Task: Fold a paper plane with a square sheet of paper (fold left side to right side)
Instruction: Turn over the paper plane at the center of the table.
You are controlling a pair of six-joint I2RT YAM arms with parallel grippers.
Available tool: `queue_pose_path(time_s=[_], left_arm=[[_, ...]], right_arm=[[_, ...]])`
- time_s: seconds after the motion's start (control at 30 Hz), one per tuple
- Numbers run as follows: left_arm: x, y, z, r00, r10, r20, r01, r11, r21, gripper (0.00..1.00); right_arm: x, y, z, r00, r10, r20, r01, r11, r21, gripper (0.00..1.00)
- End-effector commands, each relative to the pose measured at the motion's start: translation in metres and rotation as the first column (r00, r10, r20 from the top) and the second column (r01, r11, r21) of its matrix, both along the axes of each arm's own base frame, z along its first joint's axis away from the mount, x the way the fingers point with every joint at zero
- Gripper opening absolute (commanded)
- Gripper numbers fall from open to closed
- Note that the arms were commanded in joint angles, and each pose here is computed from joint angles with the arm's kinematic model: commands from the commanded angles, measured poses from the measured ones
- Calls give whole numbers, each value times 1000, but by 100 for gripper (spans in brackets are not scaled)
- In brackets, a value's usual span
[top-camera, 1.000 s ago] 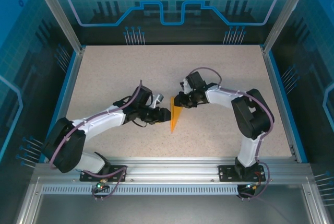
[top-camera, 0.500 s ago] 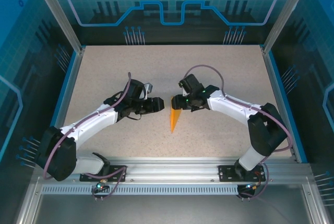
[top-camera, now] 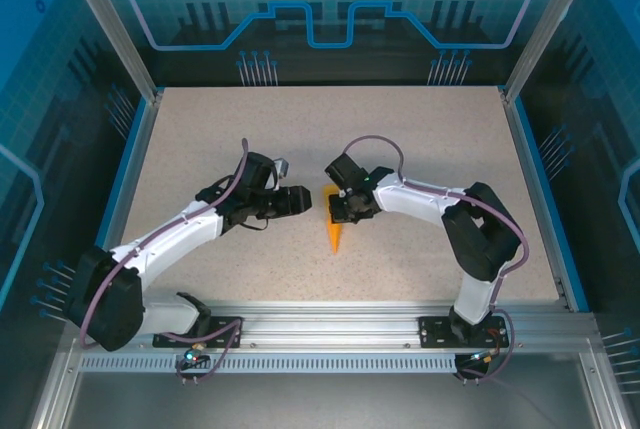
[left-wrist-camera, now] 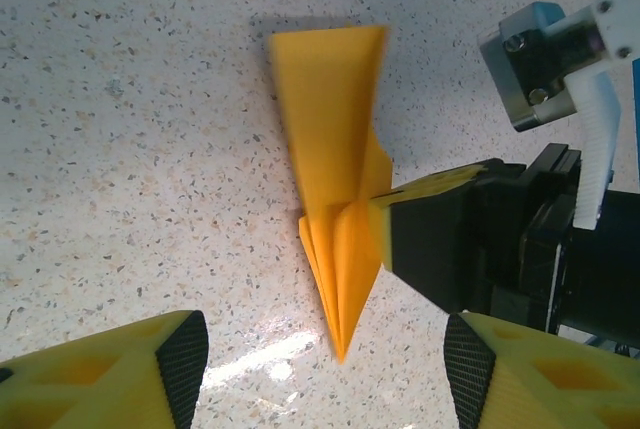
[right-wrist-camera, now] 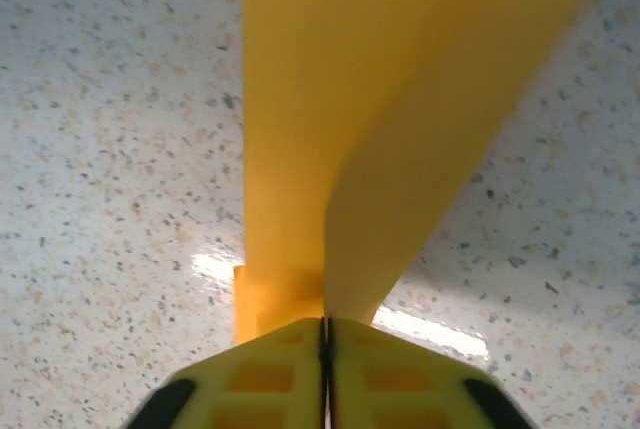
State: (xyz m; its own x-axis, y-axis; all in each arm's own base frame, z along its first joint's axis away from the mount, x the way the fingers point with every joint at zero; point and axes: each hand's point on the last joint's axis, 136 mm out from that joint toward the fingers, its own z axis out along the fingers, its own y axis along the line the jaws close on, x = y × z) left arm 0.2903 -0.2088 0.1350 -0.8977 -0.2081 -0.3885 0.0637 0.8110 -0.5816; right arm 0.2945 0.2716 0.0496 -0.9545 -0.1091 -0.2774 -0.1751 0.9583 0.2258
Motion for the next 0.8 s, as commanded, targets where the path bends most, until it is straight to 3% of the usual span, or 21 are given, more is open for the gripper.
queue_pose_path(time_s=[0.0,0.3,0.6,0.77], left_arm=[[2,7,12,999,7,34,-8,1000,24,68],[4,30,46,989,66,133,-75,995,58,72],[1,36,45,987,90,135,-98,994,52,76],[-1,36,41,988,94,120,-101,994,48,76]], right_arm=[[-4,17,39,997,55,55,-59,995,76,0],[-28,38,72,991,111,77,-131,931,341,0],[-33,3,-4,998,1,-62,26,905,425,0],[-34,-15,-14,998,-25,-62,47,923,382,0]])
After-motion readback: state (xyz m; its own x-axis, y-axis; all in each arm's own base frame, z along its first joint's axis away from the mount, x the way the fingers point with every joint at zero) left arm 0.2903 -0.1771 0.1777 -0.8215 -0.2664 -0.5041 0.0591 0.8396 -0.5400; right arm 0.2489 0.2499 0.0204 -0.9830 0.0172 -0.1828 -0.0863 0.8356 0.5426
